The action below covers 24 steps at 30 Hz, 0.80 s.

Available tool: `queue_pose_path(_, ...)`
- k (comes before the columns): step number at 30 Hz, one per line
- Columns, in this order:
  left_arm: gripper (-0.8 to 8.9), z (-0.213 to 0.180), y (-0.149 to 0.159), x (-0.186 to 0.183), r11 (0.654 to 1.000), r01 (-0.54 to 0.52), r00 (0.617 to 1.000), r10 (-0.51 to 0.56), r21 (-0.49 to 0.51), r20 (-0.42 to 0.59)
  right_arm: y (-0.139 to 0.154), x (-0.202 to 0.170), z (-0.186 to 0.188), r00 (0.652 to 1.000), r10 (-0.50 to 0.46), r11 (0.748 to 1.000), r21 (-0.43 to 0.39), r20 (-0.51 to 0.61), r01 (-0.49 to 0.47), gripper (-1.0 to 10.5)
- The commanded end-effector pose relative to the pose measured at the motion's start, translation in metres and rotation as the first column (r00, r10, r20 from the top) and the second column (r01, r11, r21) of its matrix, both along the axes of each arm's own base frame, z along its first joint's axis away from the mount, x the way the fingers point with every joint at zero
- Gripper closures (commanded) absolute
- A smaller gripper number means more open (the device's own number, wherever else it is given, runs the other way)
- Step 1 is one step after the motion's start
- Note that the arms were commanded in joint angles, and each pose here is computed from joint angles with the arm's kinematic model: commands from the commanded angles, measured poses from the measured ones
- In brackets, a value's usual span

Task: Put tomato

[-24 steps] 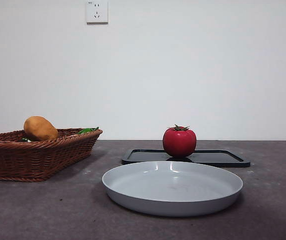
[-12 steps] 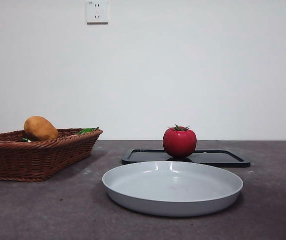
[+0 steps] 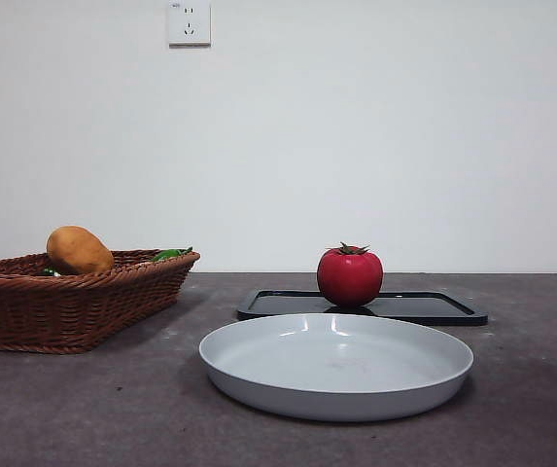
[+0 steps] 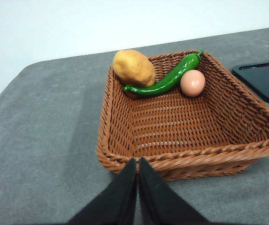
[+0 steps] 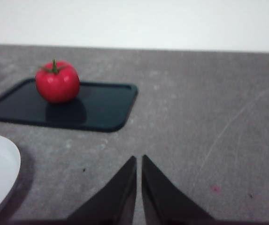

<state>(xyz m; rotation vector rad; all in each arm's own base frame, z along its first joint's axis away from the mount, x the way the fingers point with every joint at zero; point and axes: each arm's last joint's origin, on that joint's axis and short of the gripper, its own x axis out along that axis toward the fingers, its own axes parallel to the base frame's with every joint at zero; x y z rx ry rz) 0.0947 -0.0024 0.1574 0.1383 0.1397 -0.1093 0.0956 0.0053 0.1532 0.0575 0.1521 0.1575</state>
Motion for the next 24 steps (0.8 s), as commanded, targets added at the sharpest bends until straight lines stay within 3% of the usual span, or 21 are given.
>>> queue_pose_path(1,8.06,-0.0077,0.0001,0.0008,1.0,-0.003,1.0,0.003,-0.003,-0.028,-0.0001,0.0,-0.003,1.0,-0.006,1.0,0.015,-0.019,0.007,9.4)
queue_pose_path(24,8.06,-0.0077,0.0001,0.0008,1.0,-0.003,1.0,0.003,-0.003,-0.028,0.0001,0.0002,-0.0012,1.0,-0.002,1.0,0.024,-0.003,0.002,9.4)
